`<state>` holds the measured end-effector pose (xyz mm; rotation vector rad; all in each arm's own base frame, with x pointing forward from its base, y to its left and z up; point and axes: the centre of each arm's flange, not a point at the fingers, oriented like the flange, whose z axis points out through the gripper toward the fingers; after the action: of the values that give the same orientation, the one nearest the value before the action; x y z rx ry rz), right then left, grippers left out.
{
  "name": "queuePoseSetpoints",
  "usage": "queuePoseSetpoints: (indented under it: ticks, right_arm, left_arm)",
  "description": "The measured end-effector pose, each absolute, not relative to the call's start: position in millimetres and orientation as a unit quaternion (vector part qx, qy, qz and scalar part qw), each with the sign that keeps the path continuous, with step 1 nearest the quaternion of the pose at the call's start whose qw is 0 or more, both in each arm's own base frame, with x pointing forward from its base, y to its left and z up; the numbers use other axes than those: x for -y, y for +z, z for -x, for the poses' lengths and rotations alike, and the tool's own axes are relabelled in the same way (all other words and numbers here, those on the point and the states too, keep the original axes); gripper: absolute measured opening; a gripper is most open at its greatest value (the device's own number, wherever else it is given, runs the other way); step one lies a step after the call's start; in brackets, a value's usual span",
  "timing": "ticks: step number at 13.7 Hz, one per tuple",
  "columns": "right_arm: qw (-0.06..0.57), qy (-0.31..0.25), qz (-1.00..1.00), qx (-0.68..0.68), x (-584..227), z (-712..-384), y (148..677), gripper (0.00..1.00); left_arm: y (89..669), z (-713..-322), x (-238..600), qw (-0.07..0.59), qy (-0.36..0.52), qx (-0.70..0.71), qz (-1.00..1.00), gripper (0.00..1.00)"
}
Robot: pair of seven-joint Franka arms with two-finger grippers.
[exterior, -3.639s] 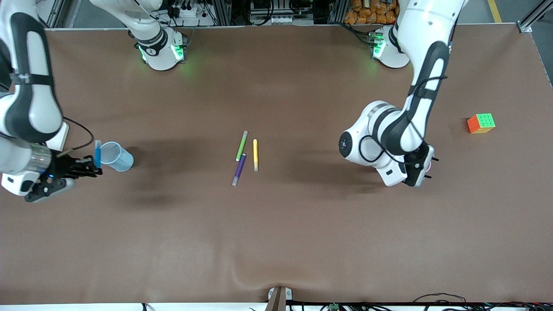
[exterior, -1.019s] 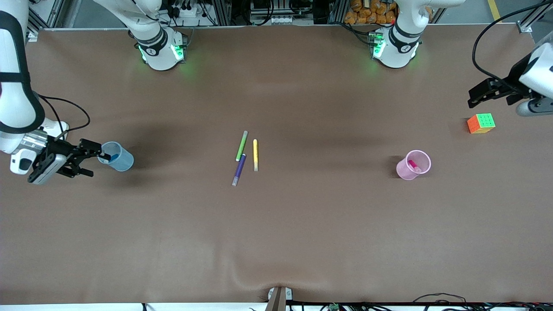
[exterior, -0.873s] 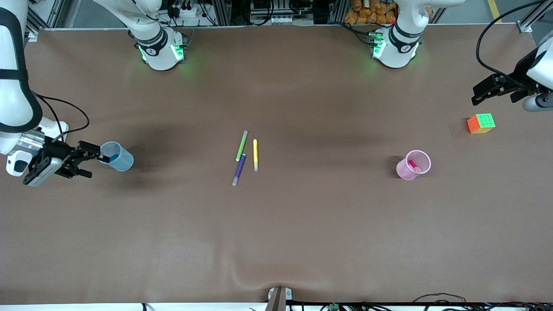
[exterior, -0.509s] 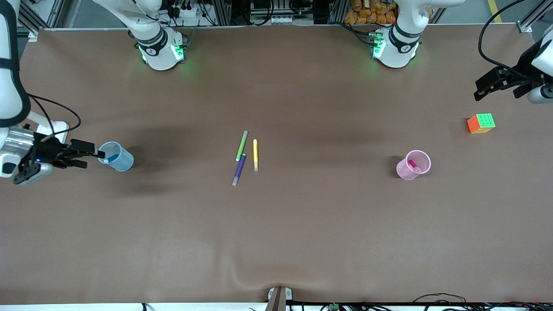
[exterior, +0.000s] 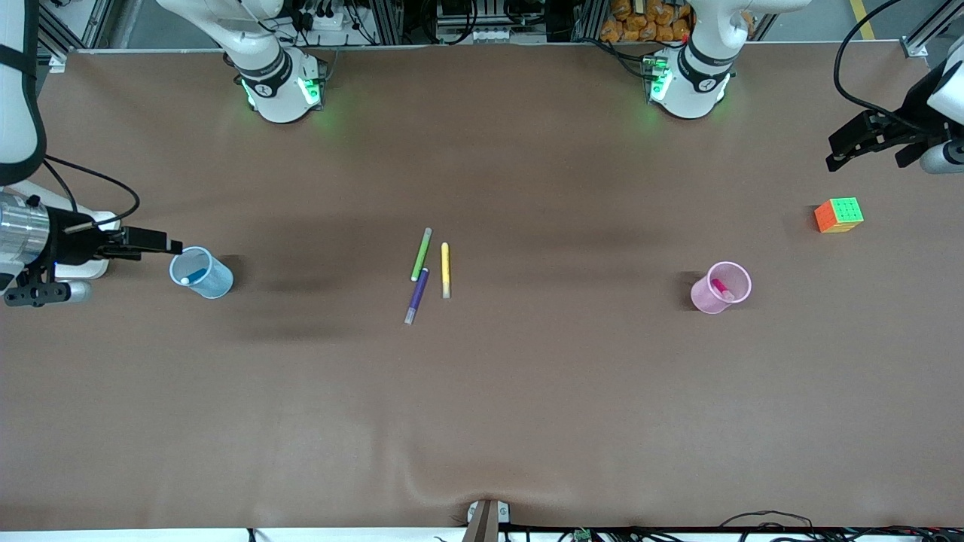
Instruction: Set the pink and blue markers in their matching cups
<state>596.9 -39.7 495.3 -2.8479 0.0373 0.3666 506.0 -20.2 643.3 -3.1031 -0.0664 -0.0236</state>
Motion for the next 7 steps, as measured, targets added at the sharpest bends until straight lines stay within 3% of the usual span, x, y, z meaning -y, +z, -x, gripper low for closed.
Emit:
queuePoseSetpoints:
  ticks: [7]
  right_arm:
    - [0.072,0.115,0.991,-0.013,15,-590,595,1.0]
  left_arm:
    - [644,-506,22,0.019,-0.008,0.02,1.0,1.0]
